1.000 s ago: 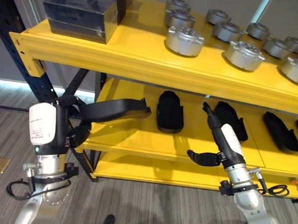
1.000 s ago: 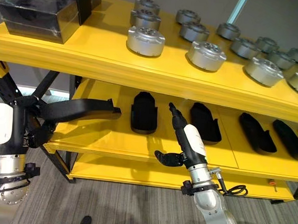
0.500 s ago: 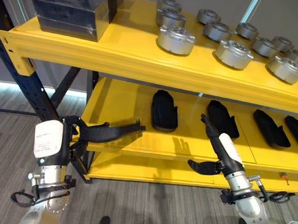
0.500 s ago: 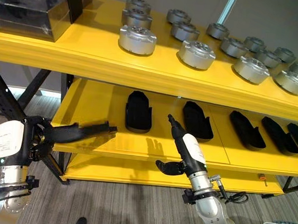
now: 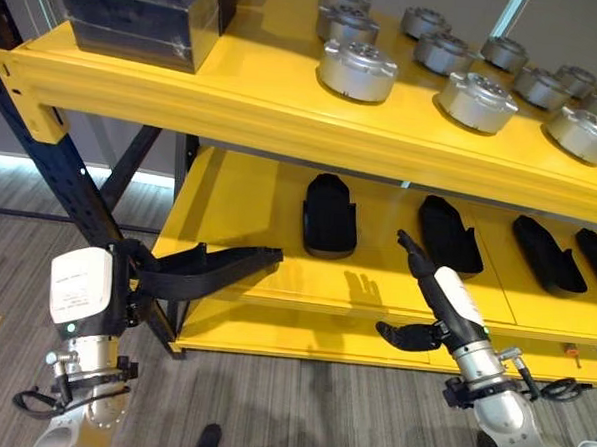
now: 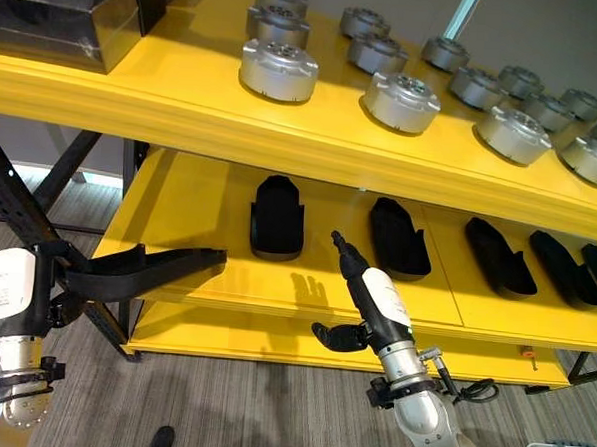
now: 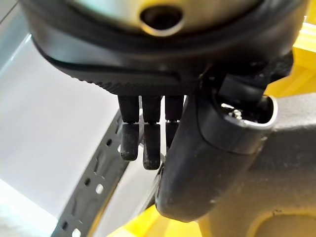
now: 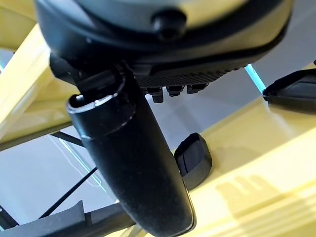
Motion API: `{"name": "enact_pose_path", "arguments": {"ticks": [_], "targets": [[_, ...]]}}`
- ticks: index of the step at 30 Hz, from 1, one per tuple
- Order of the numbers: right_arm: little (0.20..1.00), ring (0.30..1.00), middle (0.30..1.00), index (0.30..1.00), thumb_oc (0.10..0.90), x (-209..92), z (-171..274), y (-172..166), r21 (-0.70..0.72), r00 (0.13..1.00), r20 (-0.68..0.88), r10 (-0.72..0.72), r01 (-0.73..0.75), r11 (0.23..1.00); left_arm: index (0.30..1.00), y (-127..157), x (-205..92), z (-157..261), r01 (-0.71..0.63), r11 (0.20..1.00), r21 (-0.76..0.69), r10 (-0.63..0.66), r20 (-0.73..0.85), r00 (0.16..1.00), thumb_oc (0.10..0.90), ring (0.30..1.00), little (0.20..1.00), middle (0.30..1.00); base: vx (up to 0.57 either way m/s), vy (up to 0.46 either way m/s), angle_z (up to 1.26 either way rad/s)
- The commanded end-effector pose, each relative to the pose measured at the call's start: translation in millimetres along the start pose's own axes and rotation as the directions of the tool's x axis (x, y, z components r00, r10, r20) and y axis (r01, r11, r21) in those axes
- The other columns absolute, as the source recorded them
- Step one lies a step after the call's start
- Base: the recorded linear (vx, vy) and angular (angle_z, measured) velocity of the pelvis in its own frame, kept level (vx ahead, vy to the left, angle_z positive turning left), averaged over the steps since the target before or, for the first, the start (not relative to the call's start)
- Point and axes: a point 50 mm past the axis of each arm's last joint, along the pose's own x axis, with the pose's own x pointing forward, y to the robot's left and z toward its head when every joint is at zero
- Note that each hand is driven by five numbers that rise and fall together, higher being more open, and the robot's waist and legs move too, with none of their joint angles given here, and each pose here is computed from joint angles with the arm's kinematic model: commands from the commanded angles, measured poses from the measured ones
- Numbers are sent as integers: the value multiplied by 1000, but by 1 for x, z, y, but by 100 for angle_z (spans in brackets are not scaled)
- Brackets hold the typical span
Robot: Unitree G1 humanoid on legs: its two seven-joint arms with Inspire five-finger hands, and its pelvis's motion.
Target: Move parts from the plastic box to the shelf.
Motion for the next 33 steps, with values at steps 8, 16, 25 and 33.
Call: {"name": "enact_pose_path", "arguments": {"ticks": [8,16,25,33], "targets": [[1000,1000,1000,1000,900,29,50,-39,-17,942,308,-131,144,989,300,50,56,17,-368,923,115,343,189,920,400,300,300,300,-13,1,0],[1000,1000,1000,1000,900,31,53,-39,-22,936,327,-129,144,989,300,49,66,26,-400,908,123,370,210,905,400,300,300,300,-29,-2,-1],[1000,1000,1000,1000,900,32,57,-42,-25,927,350,-135,153,988,300,54,75,30,-446,888,112,420,201,885,400,300,300,300,-47,-25,-4],[1000,1000,1000,1000,900,33,59,-45,-18,923,361,-130,147,989,300,54,71,23,-441,889,123,421,162,893,400,300,300,300,-32,-48,-7]]}}
